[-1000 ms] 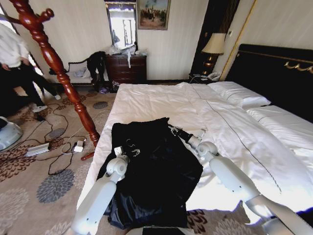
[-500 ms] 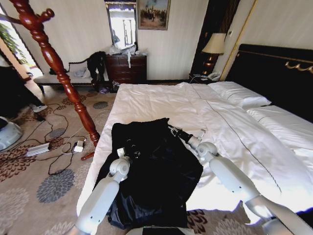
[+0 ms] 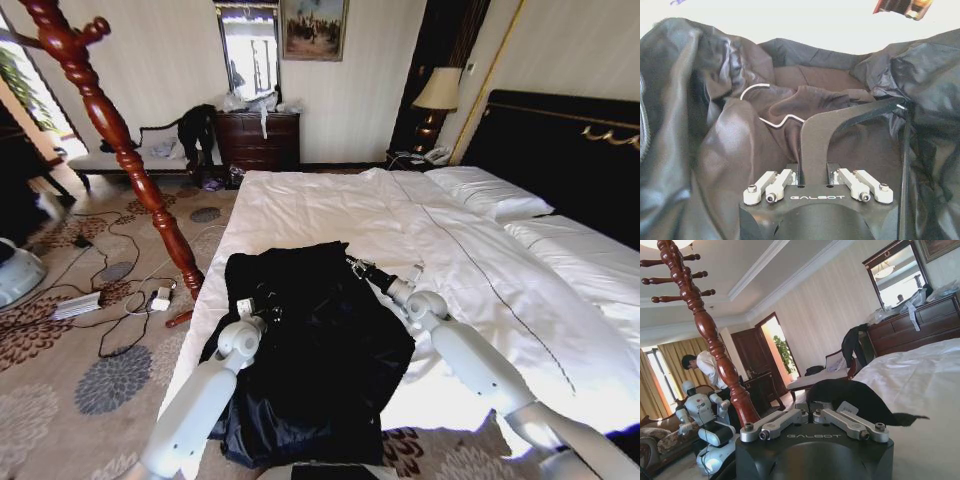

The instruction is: Pick up the clothes from the bed and hang them on the clothes hanger.

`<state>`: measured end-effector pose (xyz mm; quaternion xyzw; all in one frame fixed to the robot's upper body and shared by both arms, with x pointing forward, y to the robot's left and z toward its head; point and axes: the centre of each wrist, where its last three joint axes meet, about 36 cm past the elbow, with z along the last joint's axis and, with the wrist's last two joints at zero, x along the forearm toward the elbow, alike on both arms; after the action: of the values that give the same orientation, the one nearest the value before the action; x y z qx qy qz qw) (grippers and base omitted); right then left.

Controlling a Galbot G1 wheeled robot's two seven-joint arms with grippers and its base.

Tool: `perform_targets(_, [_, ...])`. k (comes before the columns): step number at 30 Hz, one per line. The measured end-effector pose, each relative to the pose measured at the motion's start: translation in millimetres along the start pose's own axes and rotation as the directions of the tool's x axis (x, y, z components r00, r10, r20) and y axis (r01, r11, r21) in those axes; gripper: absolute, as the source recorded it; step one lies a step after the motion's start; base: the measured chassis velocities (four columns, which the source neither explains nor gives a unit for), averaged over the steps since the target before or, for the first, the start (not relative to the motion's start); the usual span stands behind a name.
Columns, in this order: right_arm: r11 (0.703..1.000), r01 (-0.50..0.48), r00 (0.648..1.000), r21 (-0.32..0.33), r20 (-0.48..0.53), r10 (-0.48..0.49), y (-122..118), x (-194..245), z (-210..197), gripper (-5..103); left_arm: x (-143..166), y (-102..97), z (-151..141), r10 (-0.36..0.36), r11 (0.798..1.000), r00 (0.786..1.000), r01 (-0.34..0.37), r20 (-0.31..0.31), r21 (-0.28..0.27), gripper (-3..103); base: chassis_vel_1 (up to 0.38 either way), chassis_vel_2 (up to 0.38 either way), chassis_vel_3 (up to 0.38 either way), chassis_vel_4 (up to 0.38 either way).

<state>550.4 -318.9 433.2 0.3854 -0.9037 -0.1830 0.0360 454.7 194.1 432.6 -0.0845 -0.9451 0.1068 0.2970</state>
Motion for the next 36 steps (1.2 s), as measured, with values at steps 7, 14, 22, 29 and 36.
perform_targets(7, [1.000,0.007,1.000,0.007,0.009,-0.007,0,-5,-5,0,20,12.1,6,0.007,0.994,1.000,-0.005,0.017,-0.111,26,0.000,0.000,0.000,0.000])
perform_targets(14, [1.000,0.007,0.999,0.014,0.036,-0.007,-2,-11,-19,0,46,24.8,9,0.009,0.976,1.000,-0.004,0.023,-0.218,26,0.000,0.000,0.000,0.000])
perform_targets(22, [1.000,0.022,0.998,0.013,0.058,-0.023,0,-19,-32,0,79,38.3,6,0.008,0.956,0.999,0.001,0.031,-0.294,26,0.000,0.000,0.000,0.000])
perform_targets(29, [0.999,0.036,0.998,0.016,0.052,-0.037,4,-21,-31,0,81,30.2,7,0.025,0.946,0.999,-0.011,0.041,-0.325,26,0.000,0.000,0.000,0.000])
perform_targets(36, [1.000,0.007,0.999,0.015,0.045,-0.007,-2,-11,-27,0,70,42.2,14,0.043,0.947,0.990,0.002,0.133,-0.321,26,0.000,0.000,0.000,0.000])
